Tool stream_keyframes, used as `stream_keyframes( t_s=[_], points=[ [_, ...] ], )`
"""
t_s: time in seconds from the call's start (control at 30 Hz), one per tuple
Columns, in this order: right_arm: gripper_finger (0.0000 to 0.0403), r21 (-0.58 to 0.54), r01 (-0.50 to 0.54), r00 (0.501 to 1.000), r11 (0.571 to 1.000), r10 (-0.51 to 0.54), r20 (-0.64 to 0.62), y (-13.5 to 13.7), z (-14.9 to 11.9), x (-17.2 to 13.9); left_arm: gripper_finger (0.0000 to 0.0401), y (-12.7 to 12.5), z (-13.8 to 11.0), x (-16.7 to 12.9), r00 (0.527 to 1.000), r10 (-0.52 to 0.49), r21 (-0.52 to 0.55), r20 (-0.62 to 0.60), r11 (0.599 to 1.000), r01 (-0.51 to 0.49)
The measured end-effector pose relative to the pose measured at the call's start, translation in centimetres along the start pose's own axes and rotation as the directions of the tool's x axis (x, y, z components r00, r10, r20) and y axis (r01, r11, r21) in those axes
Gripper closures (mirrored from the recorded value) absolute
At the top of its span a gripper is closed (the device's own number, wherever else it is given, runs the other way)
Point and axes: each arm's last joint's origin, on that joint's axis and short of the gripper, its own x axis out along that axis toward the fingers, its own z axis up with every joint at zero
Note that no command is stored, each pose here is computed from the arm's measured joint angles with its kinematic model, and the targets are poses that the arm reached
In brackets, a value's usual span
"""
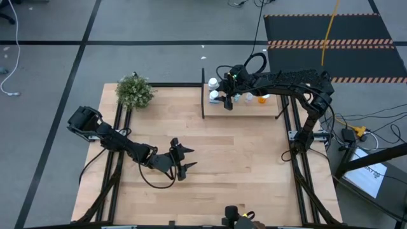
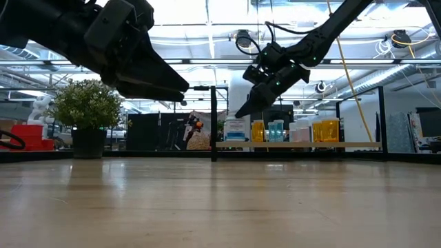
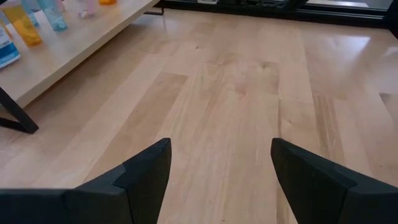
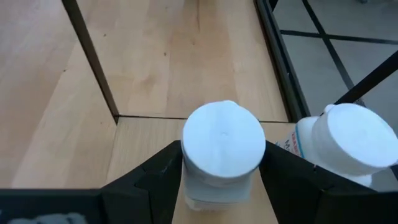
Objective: Pick and place medicine bottles onto shelf by color
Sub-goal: Put the white pill bottle on the shelf aligned with the other white pill bottle, then return to Home Position
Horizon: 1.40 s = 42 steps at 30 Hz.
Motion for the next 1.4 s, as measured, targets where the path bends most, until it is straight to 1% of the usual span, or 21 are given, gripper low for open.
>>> stream_keyframes(
  t_s=[0.53, 0.6, 0.8, 0.93, 1.03, 1.3, 1.4],
  points=[
    [0.0201, 0.013, -0.01, 1.0, 1.0, 0.01, -0.014, 0.2, 0.0, 0.0, 0.0128, -0.3, 0.2, -0.1, 0.999, -0.031, -0.01, 0.02, 0.999, 0.031],
    [0.0194, 0.009, -0.013, 1.0, 1.0, 0.013, -0.012, 0.4, 0.1, 0.1, 0.0128, -0.3, 0.3, -0.1, 0.999, -0.041, -0.01, 0.027, 0.999, 0.041],
    [0.0156, 0.013, -0.013, 1.0, 1.0, 0.013, -0.011, 0.4, 0.1, 0.1, 0.0128, -0.4, 0.3, -0.1, 0.999, -0.046, -0.011, 0.029, 0.999, 0.046],
    [0.0146, 0.018, 0.016, 1.0, 1.0, -0.016, -0.012, 0.3, 0.2, 0.1, 0.0128, -0.4, 0.3, -0.1, 0.999, -0.046, -0.01, 0.028, 0.999, 0.046],
    [0.0141, 0.031, 0.016, 1.0, 0.999, -0.016, -0.004, 0.3, 0.3, 0.1, 0.0128, -0.4, 0.3, -0.1, 0.999, -0.046, -0.01, 0.028, 0.999, 0.046],
    [0.0124, 0.048, 0.017, 1.0, 0.999, -0.017, -0.008, 0.8, 1.3, -1.8, 0.0128, -0.4, 0.3, -0.1, 0.999, -0.046, -0.008, 0.028, 0.999, 0.046],
    [0.0122, 0.039, 0.027, 1.0, 0.999, -0.028, 0.012, 0.9, 2.1, -2.8, 0.0128, -0.4, 0.3, -0.2, 0.998, -0.048, -0.007, 0.028, 0.999, 0.048]
  ],
)
